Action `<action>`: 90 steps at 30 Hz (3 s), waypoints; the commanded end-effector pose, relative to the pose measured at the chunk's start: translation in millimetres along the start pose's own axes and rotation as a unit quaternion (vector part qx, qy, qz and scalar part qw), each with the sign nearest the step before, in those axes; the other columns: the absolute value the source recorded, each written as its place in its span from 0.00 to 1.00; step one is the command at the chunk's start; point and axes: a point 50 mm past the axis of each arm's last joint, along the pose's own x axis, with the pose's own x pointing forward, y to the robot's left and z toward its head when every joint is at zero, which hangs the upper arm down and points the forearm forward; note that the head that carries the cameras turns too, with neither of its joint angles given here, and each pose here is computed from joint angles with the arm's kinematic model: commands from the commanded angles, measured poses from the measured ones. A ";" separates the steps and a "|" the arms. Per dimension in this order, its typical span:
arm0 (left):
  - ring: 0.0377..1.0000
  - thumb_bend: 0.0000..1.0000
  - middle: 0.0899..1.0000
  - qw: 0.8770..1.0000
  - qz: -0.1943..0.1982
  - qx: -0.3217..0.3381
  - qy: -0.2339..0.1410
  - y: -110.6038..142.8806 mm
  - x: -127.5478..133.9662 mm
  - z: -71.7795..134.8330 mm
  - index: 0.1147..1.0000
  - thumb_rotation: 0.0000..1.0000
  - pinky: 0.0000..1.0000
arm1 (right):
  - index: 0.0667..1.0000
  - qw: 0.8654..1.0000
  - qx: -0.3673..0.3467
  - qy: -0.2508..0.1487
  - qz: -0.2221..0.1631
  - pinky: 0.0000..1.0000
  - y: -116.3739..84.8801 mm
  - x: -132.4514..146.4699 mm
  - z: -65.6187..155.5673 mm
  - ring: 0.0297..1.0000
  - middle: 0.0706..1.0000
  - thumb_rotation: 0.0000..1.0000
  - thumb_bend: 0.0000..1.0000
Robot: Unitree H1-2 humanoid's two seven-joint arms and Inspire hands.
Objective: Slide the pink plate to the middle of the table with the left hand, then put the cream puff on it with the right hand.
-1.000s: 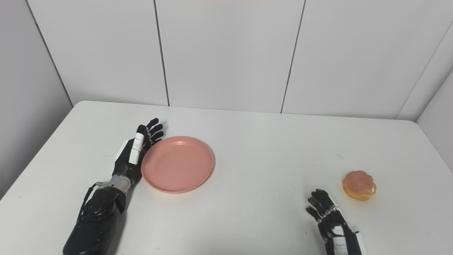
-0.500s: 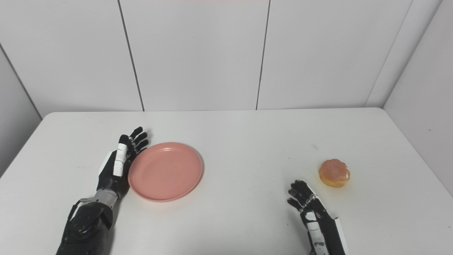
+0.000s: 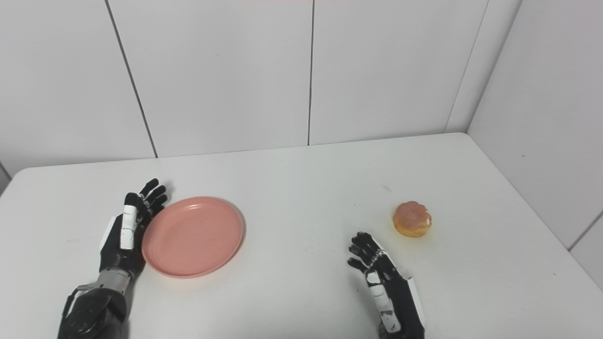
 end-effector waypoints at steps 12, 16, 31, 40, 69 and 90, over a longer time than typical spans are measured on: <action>0.93 1.00 0.89 0.998 0.007 -0.059 0.005 -46.9 1.5 -5.0 0.78 0.91 1.00 | 0.84 0.996 0.033 0.083 0.026 0.84 46.2 -9.4 -44.5 0.87 0.86 0.84 0.81; 0.92 0.99 0.89 0.998 0.005 -0.056 0.005 -52.8 2.1 -5.6 0.78 0.91 0.99 | 0.84 0.996 0.033 0.083 0.026 0.85 47.3 -9.4 -45.2 0.87 0.86 0.84 0.80; 0.93 0.95 0.89 0.999 -0.004 -0.053 0.003 -57.9 3.0 -3.9 0.78 0.93 0.98 | 0.85 0.996 0.029 0.077 0.028 0.83 54.4 -7.3 -49.3 0.86 0.86 0.86 0.81; 0.93 0.96 0.88 0.998 -0.004 -0.057 0.005 -61.5 2.9 -6.2 0.77 0.91 0.99 | 0.86 0.997 0.002 0.067 0.030 0.85 45.7 -7.0 -47.5 0.87 0.87 0.89 0.81; 0.92 0.98 0.86 0.998 -0.011 -0.061 0.008 -64.9 17.1 -5.7 0.79 0.91 1.00 | 0.80 0.803 -0.567 -0.163 -0.087 0.59 0.6 46.5 153.7 0.71 0.78 0.59 0.96; 0.91 0.95 0.87 0.999 -0.018 -0.051 0.007 -65.8 16.4 -6.9 0.80 0.92 1.00 | 0.77 0.726 -0.678 -0.098 -0.063 0.62 -55.7 99.5 207.2 0.75 0.79 0.53 1.00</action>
